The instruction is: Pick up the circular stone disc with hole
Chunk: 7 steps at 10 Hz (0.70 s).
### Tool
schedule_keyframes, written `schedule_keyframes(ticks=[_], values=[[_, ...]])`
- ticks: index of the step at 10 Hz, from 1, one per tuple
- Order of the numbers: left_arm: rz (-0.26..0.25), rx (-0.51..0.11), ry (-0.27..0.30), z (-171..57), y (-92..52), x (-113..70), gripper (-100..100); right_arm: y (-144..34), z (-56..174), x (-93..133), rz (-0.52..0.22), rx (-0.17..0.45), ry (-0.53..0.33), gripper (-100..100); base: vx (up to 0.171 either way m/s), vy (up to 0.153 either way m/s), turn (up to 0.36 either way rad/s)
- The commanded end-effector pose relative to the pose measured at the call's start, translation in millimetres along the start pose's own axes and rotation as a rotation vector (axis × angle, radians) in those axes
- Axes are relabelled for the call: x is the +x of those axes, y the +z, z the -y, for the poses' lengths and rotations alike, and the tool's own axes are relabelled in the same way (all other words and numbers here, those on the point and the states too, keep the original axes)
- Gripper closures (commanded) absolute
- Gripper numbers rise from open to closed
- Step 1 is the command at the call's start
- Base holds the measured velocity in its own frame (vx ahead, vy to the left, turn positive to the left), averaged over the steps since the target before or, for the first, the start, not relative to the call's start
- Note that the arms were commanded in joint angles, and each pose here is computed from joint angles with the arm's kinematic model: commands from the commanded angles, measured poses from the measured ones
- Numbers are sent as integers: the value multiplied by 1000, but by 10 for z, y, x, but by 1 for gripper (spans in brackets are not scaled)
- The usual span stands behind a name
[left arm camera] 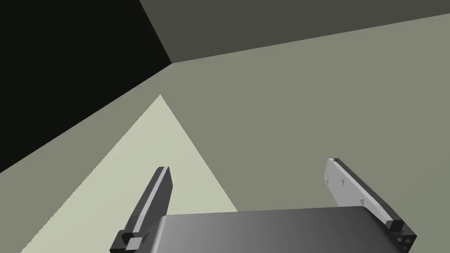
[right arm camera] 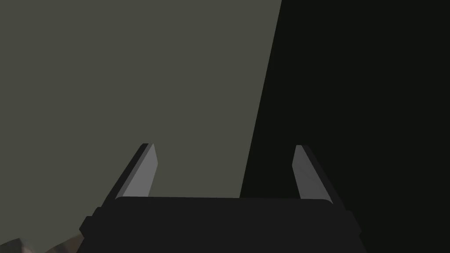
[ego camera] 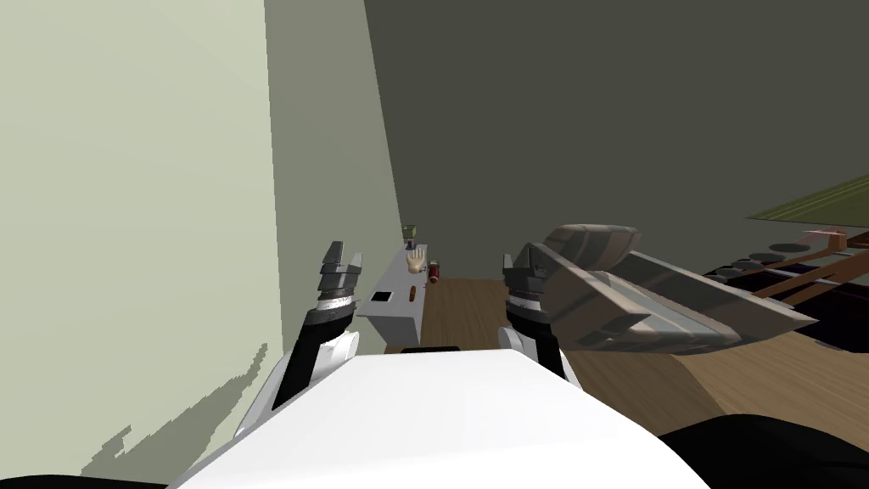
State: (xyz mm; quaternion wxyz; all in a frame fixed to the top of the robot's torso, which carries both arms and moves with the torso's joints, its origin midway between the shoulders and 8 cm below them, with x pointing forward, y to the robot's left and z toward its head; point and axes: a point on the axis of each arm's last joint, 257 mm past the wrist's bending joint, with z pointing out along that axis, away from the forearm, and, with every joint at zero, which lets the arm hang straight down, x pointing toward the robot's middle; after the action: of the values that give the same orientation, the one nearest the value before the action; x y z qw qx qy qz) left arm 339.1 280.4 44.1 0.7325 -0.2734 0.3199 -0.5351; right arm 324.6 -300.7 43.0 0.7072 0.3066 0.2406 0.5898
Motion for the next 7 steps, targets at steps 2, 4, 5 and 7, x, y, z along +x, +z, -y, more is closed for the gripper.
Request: schedule_keyframes(ticks=[2, 4, 5, 7], values=[[-53, -23, 55, -77, -43, 33, -100, 0, 0, 0, 0, 0, 0, 0, -20, -12, -15], [-84, -51, 101, -169, -94, 33, -100, 0, 0, 0, 0, 0, 0, 0, -32, -18, -18], [-116, -90, 155, -292, -166, 16, -100, 0, 0, 0, 0, 0, 0, 0, -47, -34, -47], [-167, -167, 248, -536, -319, -39, -100, 0, 0, 0, 0, 0, 0, 0, -57, -52, -64]])
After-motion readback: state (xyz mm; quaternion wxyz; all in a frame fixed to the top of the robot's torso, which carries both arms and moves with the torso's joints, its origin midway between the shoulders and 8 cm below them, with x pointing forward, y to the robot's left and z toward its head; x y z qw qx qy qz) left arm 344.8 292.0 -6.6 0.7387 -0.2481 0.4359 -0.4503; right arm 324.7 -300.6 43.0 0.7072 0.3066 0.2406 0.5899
